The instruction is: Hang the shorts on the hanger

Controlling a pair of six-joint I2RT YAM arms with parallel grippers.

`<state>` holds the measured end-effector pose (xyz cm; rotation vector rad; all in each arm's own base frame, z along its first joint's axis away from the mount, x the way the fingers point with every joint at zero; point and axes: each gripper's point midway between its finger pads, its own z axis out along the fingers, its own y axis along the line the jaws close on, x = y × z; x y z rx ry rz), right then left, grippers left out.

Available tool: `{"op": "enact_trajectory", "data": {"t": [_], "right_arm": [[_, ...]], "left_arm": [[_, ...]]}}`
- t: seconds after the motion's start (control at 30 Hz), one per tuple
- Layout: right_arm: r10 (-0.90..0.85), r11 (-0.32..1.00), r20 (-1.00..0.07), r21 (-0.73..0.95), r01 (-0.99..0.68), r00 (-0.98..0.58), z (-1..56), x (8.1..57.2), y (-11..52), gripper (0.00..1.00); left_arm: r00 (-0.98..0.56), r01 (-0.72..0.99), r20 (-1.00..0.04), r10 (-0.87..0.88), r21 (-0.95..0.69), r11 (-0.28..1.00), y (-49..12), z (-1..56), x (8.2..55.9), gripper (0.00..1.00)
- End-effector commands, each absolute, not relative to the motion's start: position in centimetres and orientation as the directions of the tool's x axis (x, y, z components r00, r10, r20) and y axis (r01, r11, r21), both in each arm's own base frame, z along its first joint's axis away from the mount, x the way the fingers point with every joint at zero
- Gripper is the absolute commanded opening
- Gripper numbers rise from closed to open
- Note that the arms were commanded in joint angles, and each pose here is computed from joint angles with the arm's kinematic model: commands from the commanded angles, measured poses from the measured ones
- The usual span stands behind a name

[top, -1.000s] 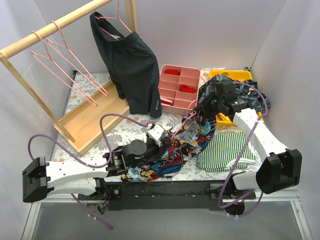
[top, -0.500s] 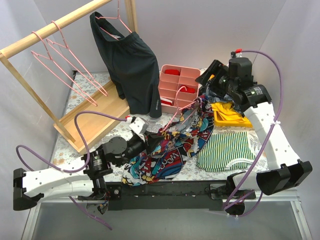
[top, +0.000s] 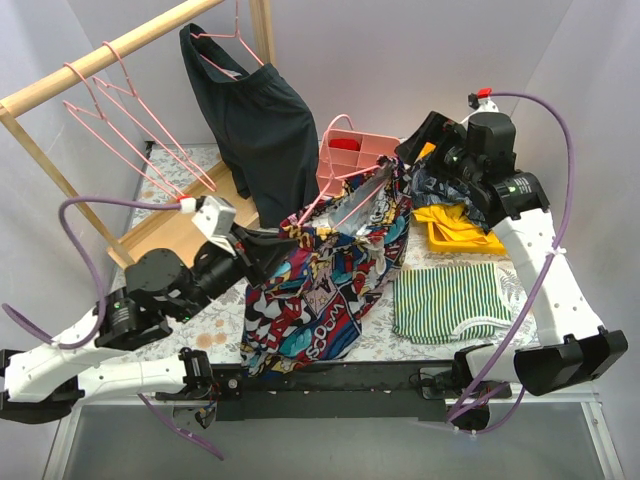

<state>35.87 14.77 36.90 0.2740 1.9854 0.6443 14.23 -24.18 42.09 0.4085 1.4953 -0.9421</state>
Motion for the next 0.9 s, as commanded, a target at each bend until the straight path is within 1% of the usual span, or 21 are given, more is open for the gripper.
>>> {"op": "enact_trajectory", "data": {"t": [0.0, 0.1, 0.13, 0.3, 0.37, 0.47, 0.57, 0.63, 0.67, 0.73, 0.77, 0.87], "right_arm": [[0.448, 0.819, -0.770, 0.557, -0.137, -0.454, 35.8, 37.9, 14.2, 0.99], [0.484, 0.815, -0.750, 0.574, -0.080, -0.451, 33.7, 39.6, 13.2, 0.98], [0.489, 0.815, -0.732, 0.578, -0.052, -0.474, 32.0, 40.3, 13.2, 0.99], [0.510, 0.777, -0.692, 0.626, -0.071, -0.511, 29.3, 42.3, 14.6, 0.98], [0.502, 0.774, -0.674, 0.630, -0.066, -0.543, 27.0, 42.7, 15.4, 0.98], [0.465, 0.779, -0.674, 0.619, -0.095, -0.574, 25.1, 42.9, 17.6, 0.96], [0.415, 0.788, -0.686, 0.599, -0.141, -0.597, 23.2, 41.5, 21.1, 0.96], [0.371, 0.770, -0.686, 0.604, -0.204, -0.626, 22.0, 39.6, 24.4, 0.96], [0.335, 0.759, -0.679, 0.605, -0.240, -0.653, 21.4, 38.0, 26.5, 0.96], [0.304, 0.744, -0.683, 0.605, -0.282, -0.664, 20.6, 36.5, 28.4, 0.96], [0.271, 0.734, -0.686, 0.601, -0.316, -0.676, 20.3, 34.8, 30.1, 0.96], [0.236, 0.705, -0.683, 0.610, -0.362, -0.691, 19.7, 31.1, 32.2, 0.96]], "left_arm": [[-0.150, 0.727, -0.937, -0.316, -0.321, 0.607, -20.9, 46.0, 13.6, 0.00], [-0.137, 0.736, -0.931, -0.339, -0.325, 0.594, -19.1, 47.9, 12.8, 0.00], [-0.134, 0.737, -0.928, -0.347, -0.327, 0.591, -18.7, 48.3, 12.6, 0.00], [-0.121, 0.732, -0.927, -0.355, -0.325, 0.599, -17.0, 48.9, 12.3, 0.00], [-0.119, 0.740, -0.923, -0.365, -0.327, 0.588, -16.9, 49.2, 12.1, 0.00], [-0.100, 0.741, -0.913, -0.396, -0.334, 0.582, -16.4, 50.4, 12.1, 0.00], [-0.090, 0.748, -0.904, -0.418, -0.338, 0.571, -16.5, 51.2, 12.0, 0.00], [-0.090, 0.750, -0.907, -0.411, -0.333, 0.571, -17.0, 51.1, 12.1, 0.00], [-0.082, 0.748, -0.906, -0.415, -0.331, 0.575, -17.0, 51.3, 12.2, 0.00], [-0.073, 0.734, -0.902, -0.426, -0.337, 0.589, -16.8, 51.3, 12.6, 0.00], [-0.070, 0.727, -0.896, -0.438, -0.347, 0.592, -16.5, 51.4, 12.7, 0.00], [-0.067, 0.700, -0.881, -0.469, -0.377, 0.607, -16.0, 51.3, 13.2, 0.00]]}}
